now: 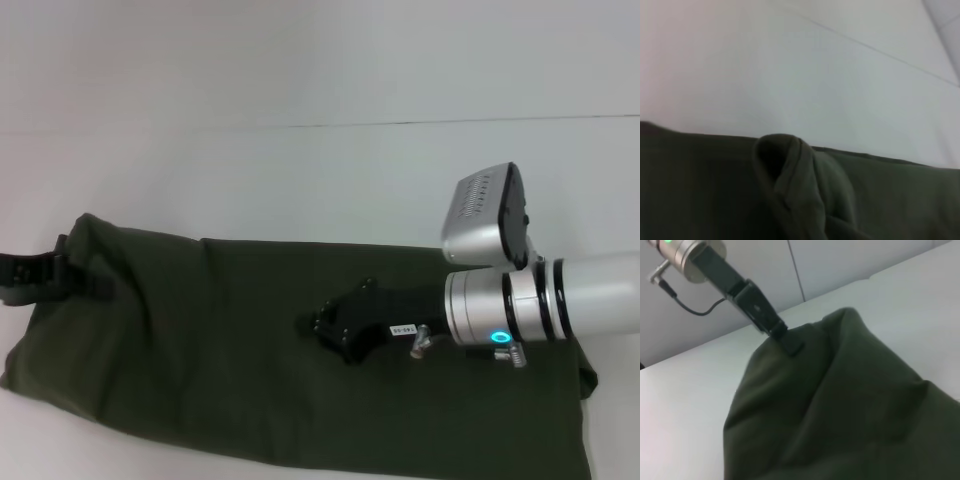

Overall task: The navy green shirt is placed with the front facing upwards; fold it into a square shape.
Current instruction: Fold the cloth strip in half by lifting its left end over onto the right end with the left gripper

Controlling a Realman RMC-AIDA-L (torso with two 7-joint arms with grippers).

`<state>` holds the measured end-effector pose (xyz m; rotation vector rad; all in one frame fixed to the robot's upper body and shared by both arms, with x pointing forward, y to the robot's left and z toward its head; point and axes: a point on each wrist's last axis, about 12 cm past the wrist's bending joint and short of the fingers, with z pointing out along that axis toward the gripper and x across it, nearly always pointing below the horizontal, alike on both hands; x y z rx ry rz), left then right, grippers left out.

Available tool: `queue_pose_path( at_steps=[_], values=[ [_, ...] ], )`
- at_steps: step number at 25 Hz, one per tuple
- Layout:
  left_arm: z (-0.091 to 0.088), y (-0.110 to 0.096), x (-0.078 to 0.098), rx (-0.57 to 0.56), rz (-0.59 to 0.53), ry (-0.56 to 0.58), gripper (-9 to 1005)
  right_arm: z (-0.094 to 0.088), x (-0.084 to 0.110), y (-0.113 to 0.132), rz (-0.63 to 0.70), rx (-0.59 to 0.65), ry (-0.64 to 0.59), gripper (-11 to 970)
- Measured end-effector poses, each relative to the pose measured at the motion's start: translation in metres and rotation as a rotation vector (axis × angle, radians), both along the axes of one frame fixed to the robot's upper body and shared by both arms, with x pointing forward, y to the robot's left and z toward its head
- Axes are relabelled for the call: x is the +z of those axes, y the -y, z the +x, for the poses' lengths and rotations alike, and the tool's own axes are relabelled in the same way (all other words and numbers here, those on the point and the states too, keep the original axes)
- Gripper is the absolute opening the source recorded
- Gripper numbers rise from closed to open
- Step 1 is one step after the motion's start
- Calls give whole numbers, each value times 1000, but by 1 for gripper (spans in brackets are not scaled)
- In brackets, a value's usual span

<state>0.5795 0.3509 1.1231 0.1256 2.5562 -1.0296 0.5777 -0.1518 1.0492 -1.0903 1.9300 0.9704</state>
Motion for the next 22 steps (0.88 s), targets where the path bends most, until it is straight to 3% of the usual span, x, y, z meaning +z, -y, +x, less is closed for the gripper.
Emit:
queue_pose_path(
  at_steps=[12, 22],
  values=[
    [-3, -17, -6, 86, 171, -85, 144, 0, 7, 16, 96, -62, 3, -2],
    [-1, -22, -2, 116, 263, -107, 161, -3, 8, 27, 143, -92, 2, -1]
  ],
)
